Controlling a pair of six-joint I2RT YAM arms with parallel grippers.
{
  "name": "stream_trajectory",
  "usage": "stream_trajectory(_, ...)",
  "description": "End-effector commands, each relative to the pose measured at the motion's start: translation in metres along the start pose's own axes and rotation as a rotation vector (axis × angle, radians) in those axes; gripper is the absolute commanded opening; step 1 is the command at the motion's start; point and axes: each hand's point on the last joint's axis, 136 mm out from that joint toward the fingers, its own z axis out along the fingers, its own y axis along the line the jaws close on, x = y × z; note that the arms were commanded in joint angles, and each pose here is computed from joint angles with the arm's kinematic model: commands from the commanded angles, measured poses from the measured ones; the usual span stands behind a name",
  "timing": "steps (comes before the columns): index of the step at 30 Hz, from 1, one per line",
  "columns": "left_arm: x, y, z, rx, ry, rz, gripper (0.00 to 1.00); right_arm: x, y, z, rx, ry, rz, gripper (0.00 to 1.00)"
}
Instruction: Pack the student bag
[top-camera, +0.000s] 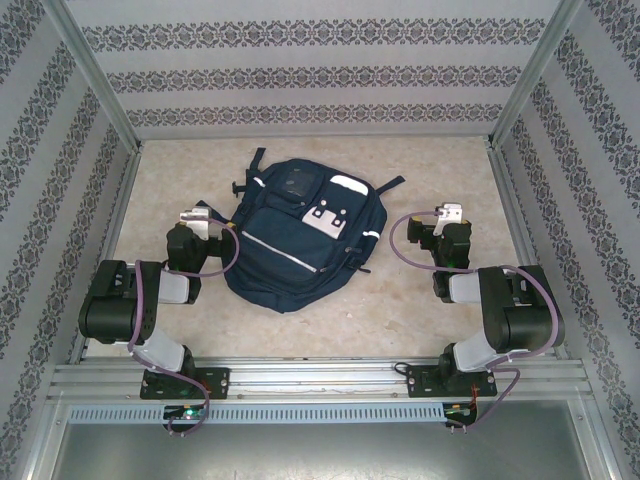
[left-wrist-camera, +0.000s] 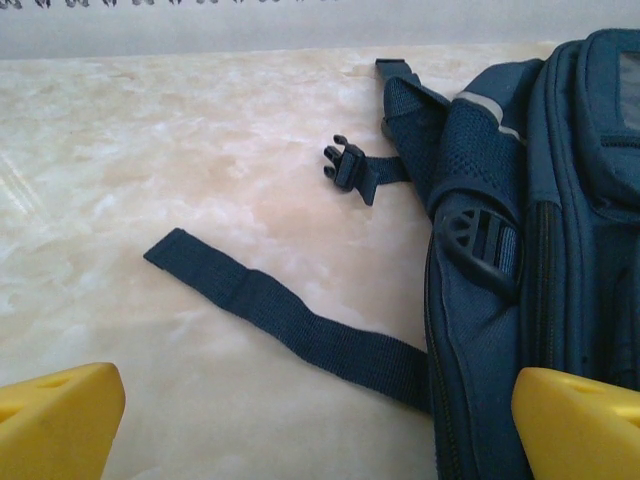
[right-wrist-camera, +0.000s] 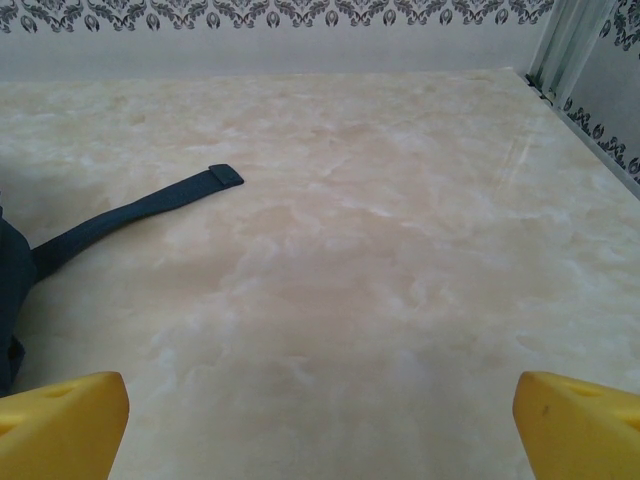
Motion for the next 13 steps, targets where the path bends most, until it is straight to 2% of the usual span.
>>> stream_trajectory(1, -0.0044, 0.0051, 0.0033, -0.012, -0.003, -0.018, 0.99, -0.0158, 0.0004, 0.0019, 0.009, -0.052, 0.002, 0.98)
stream_trajectory(13, -0.0044, 0.0053, 0.0033, -0.013, -0.003, -0.019, 0.99, -0.016, 0.0017, 0.0016, 0.014, -0.053, -0.006, 0.98)
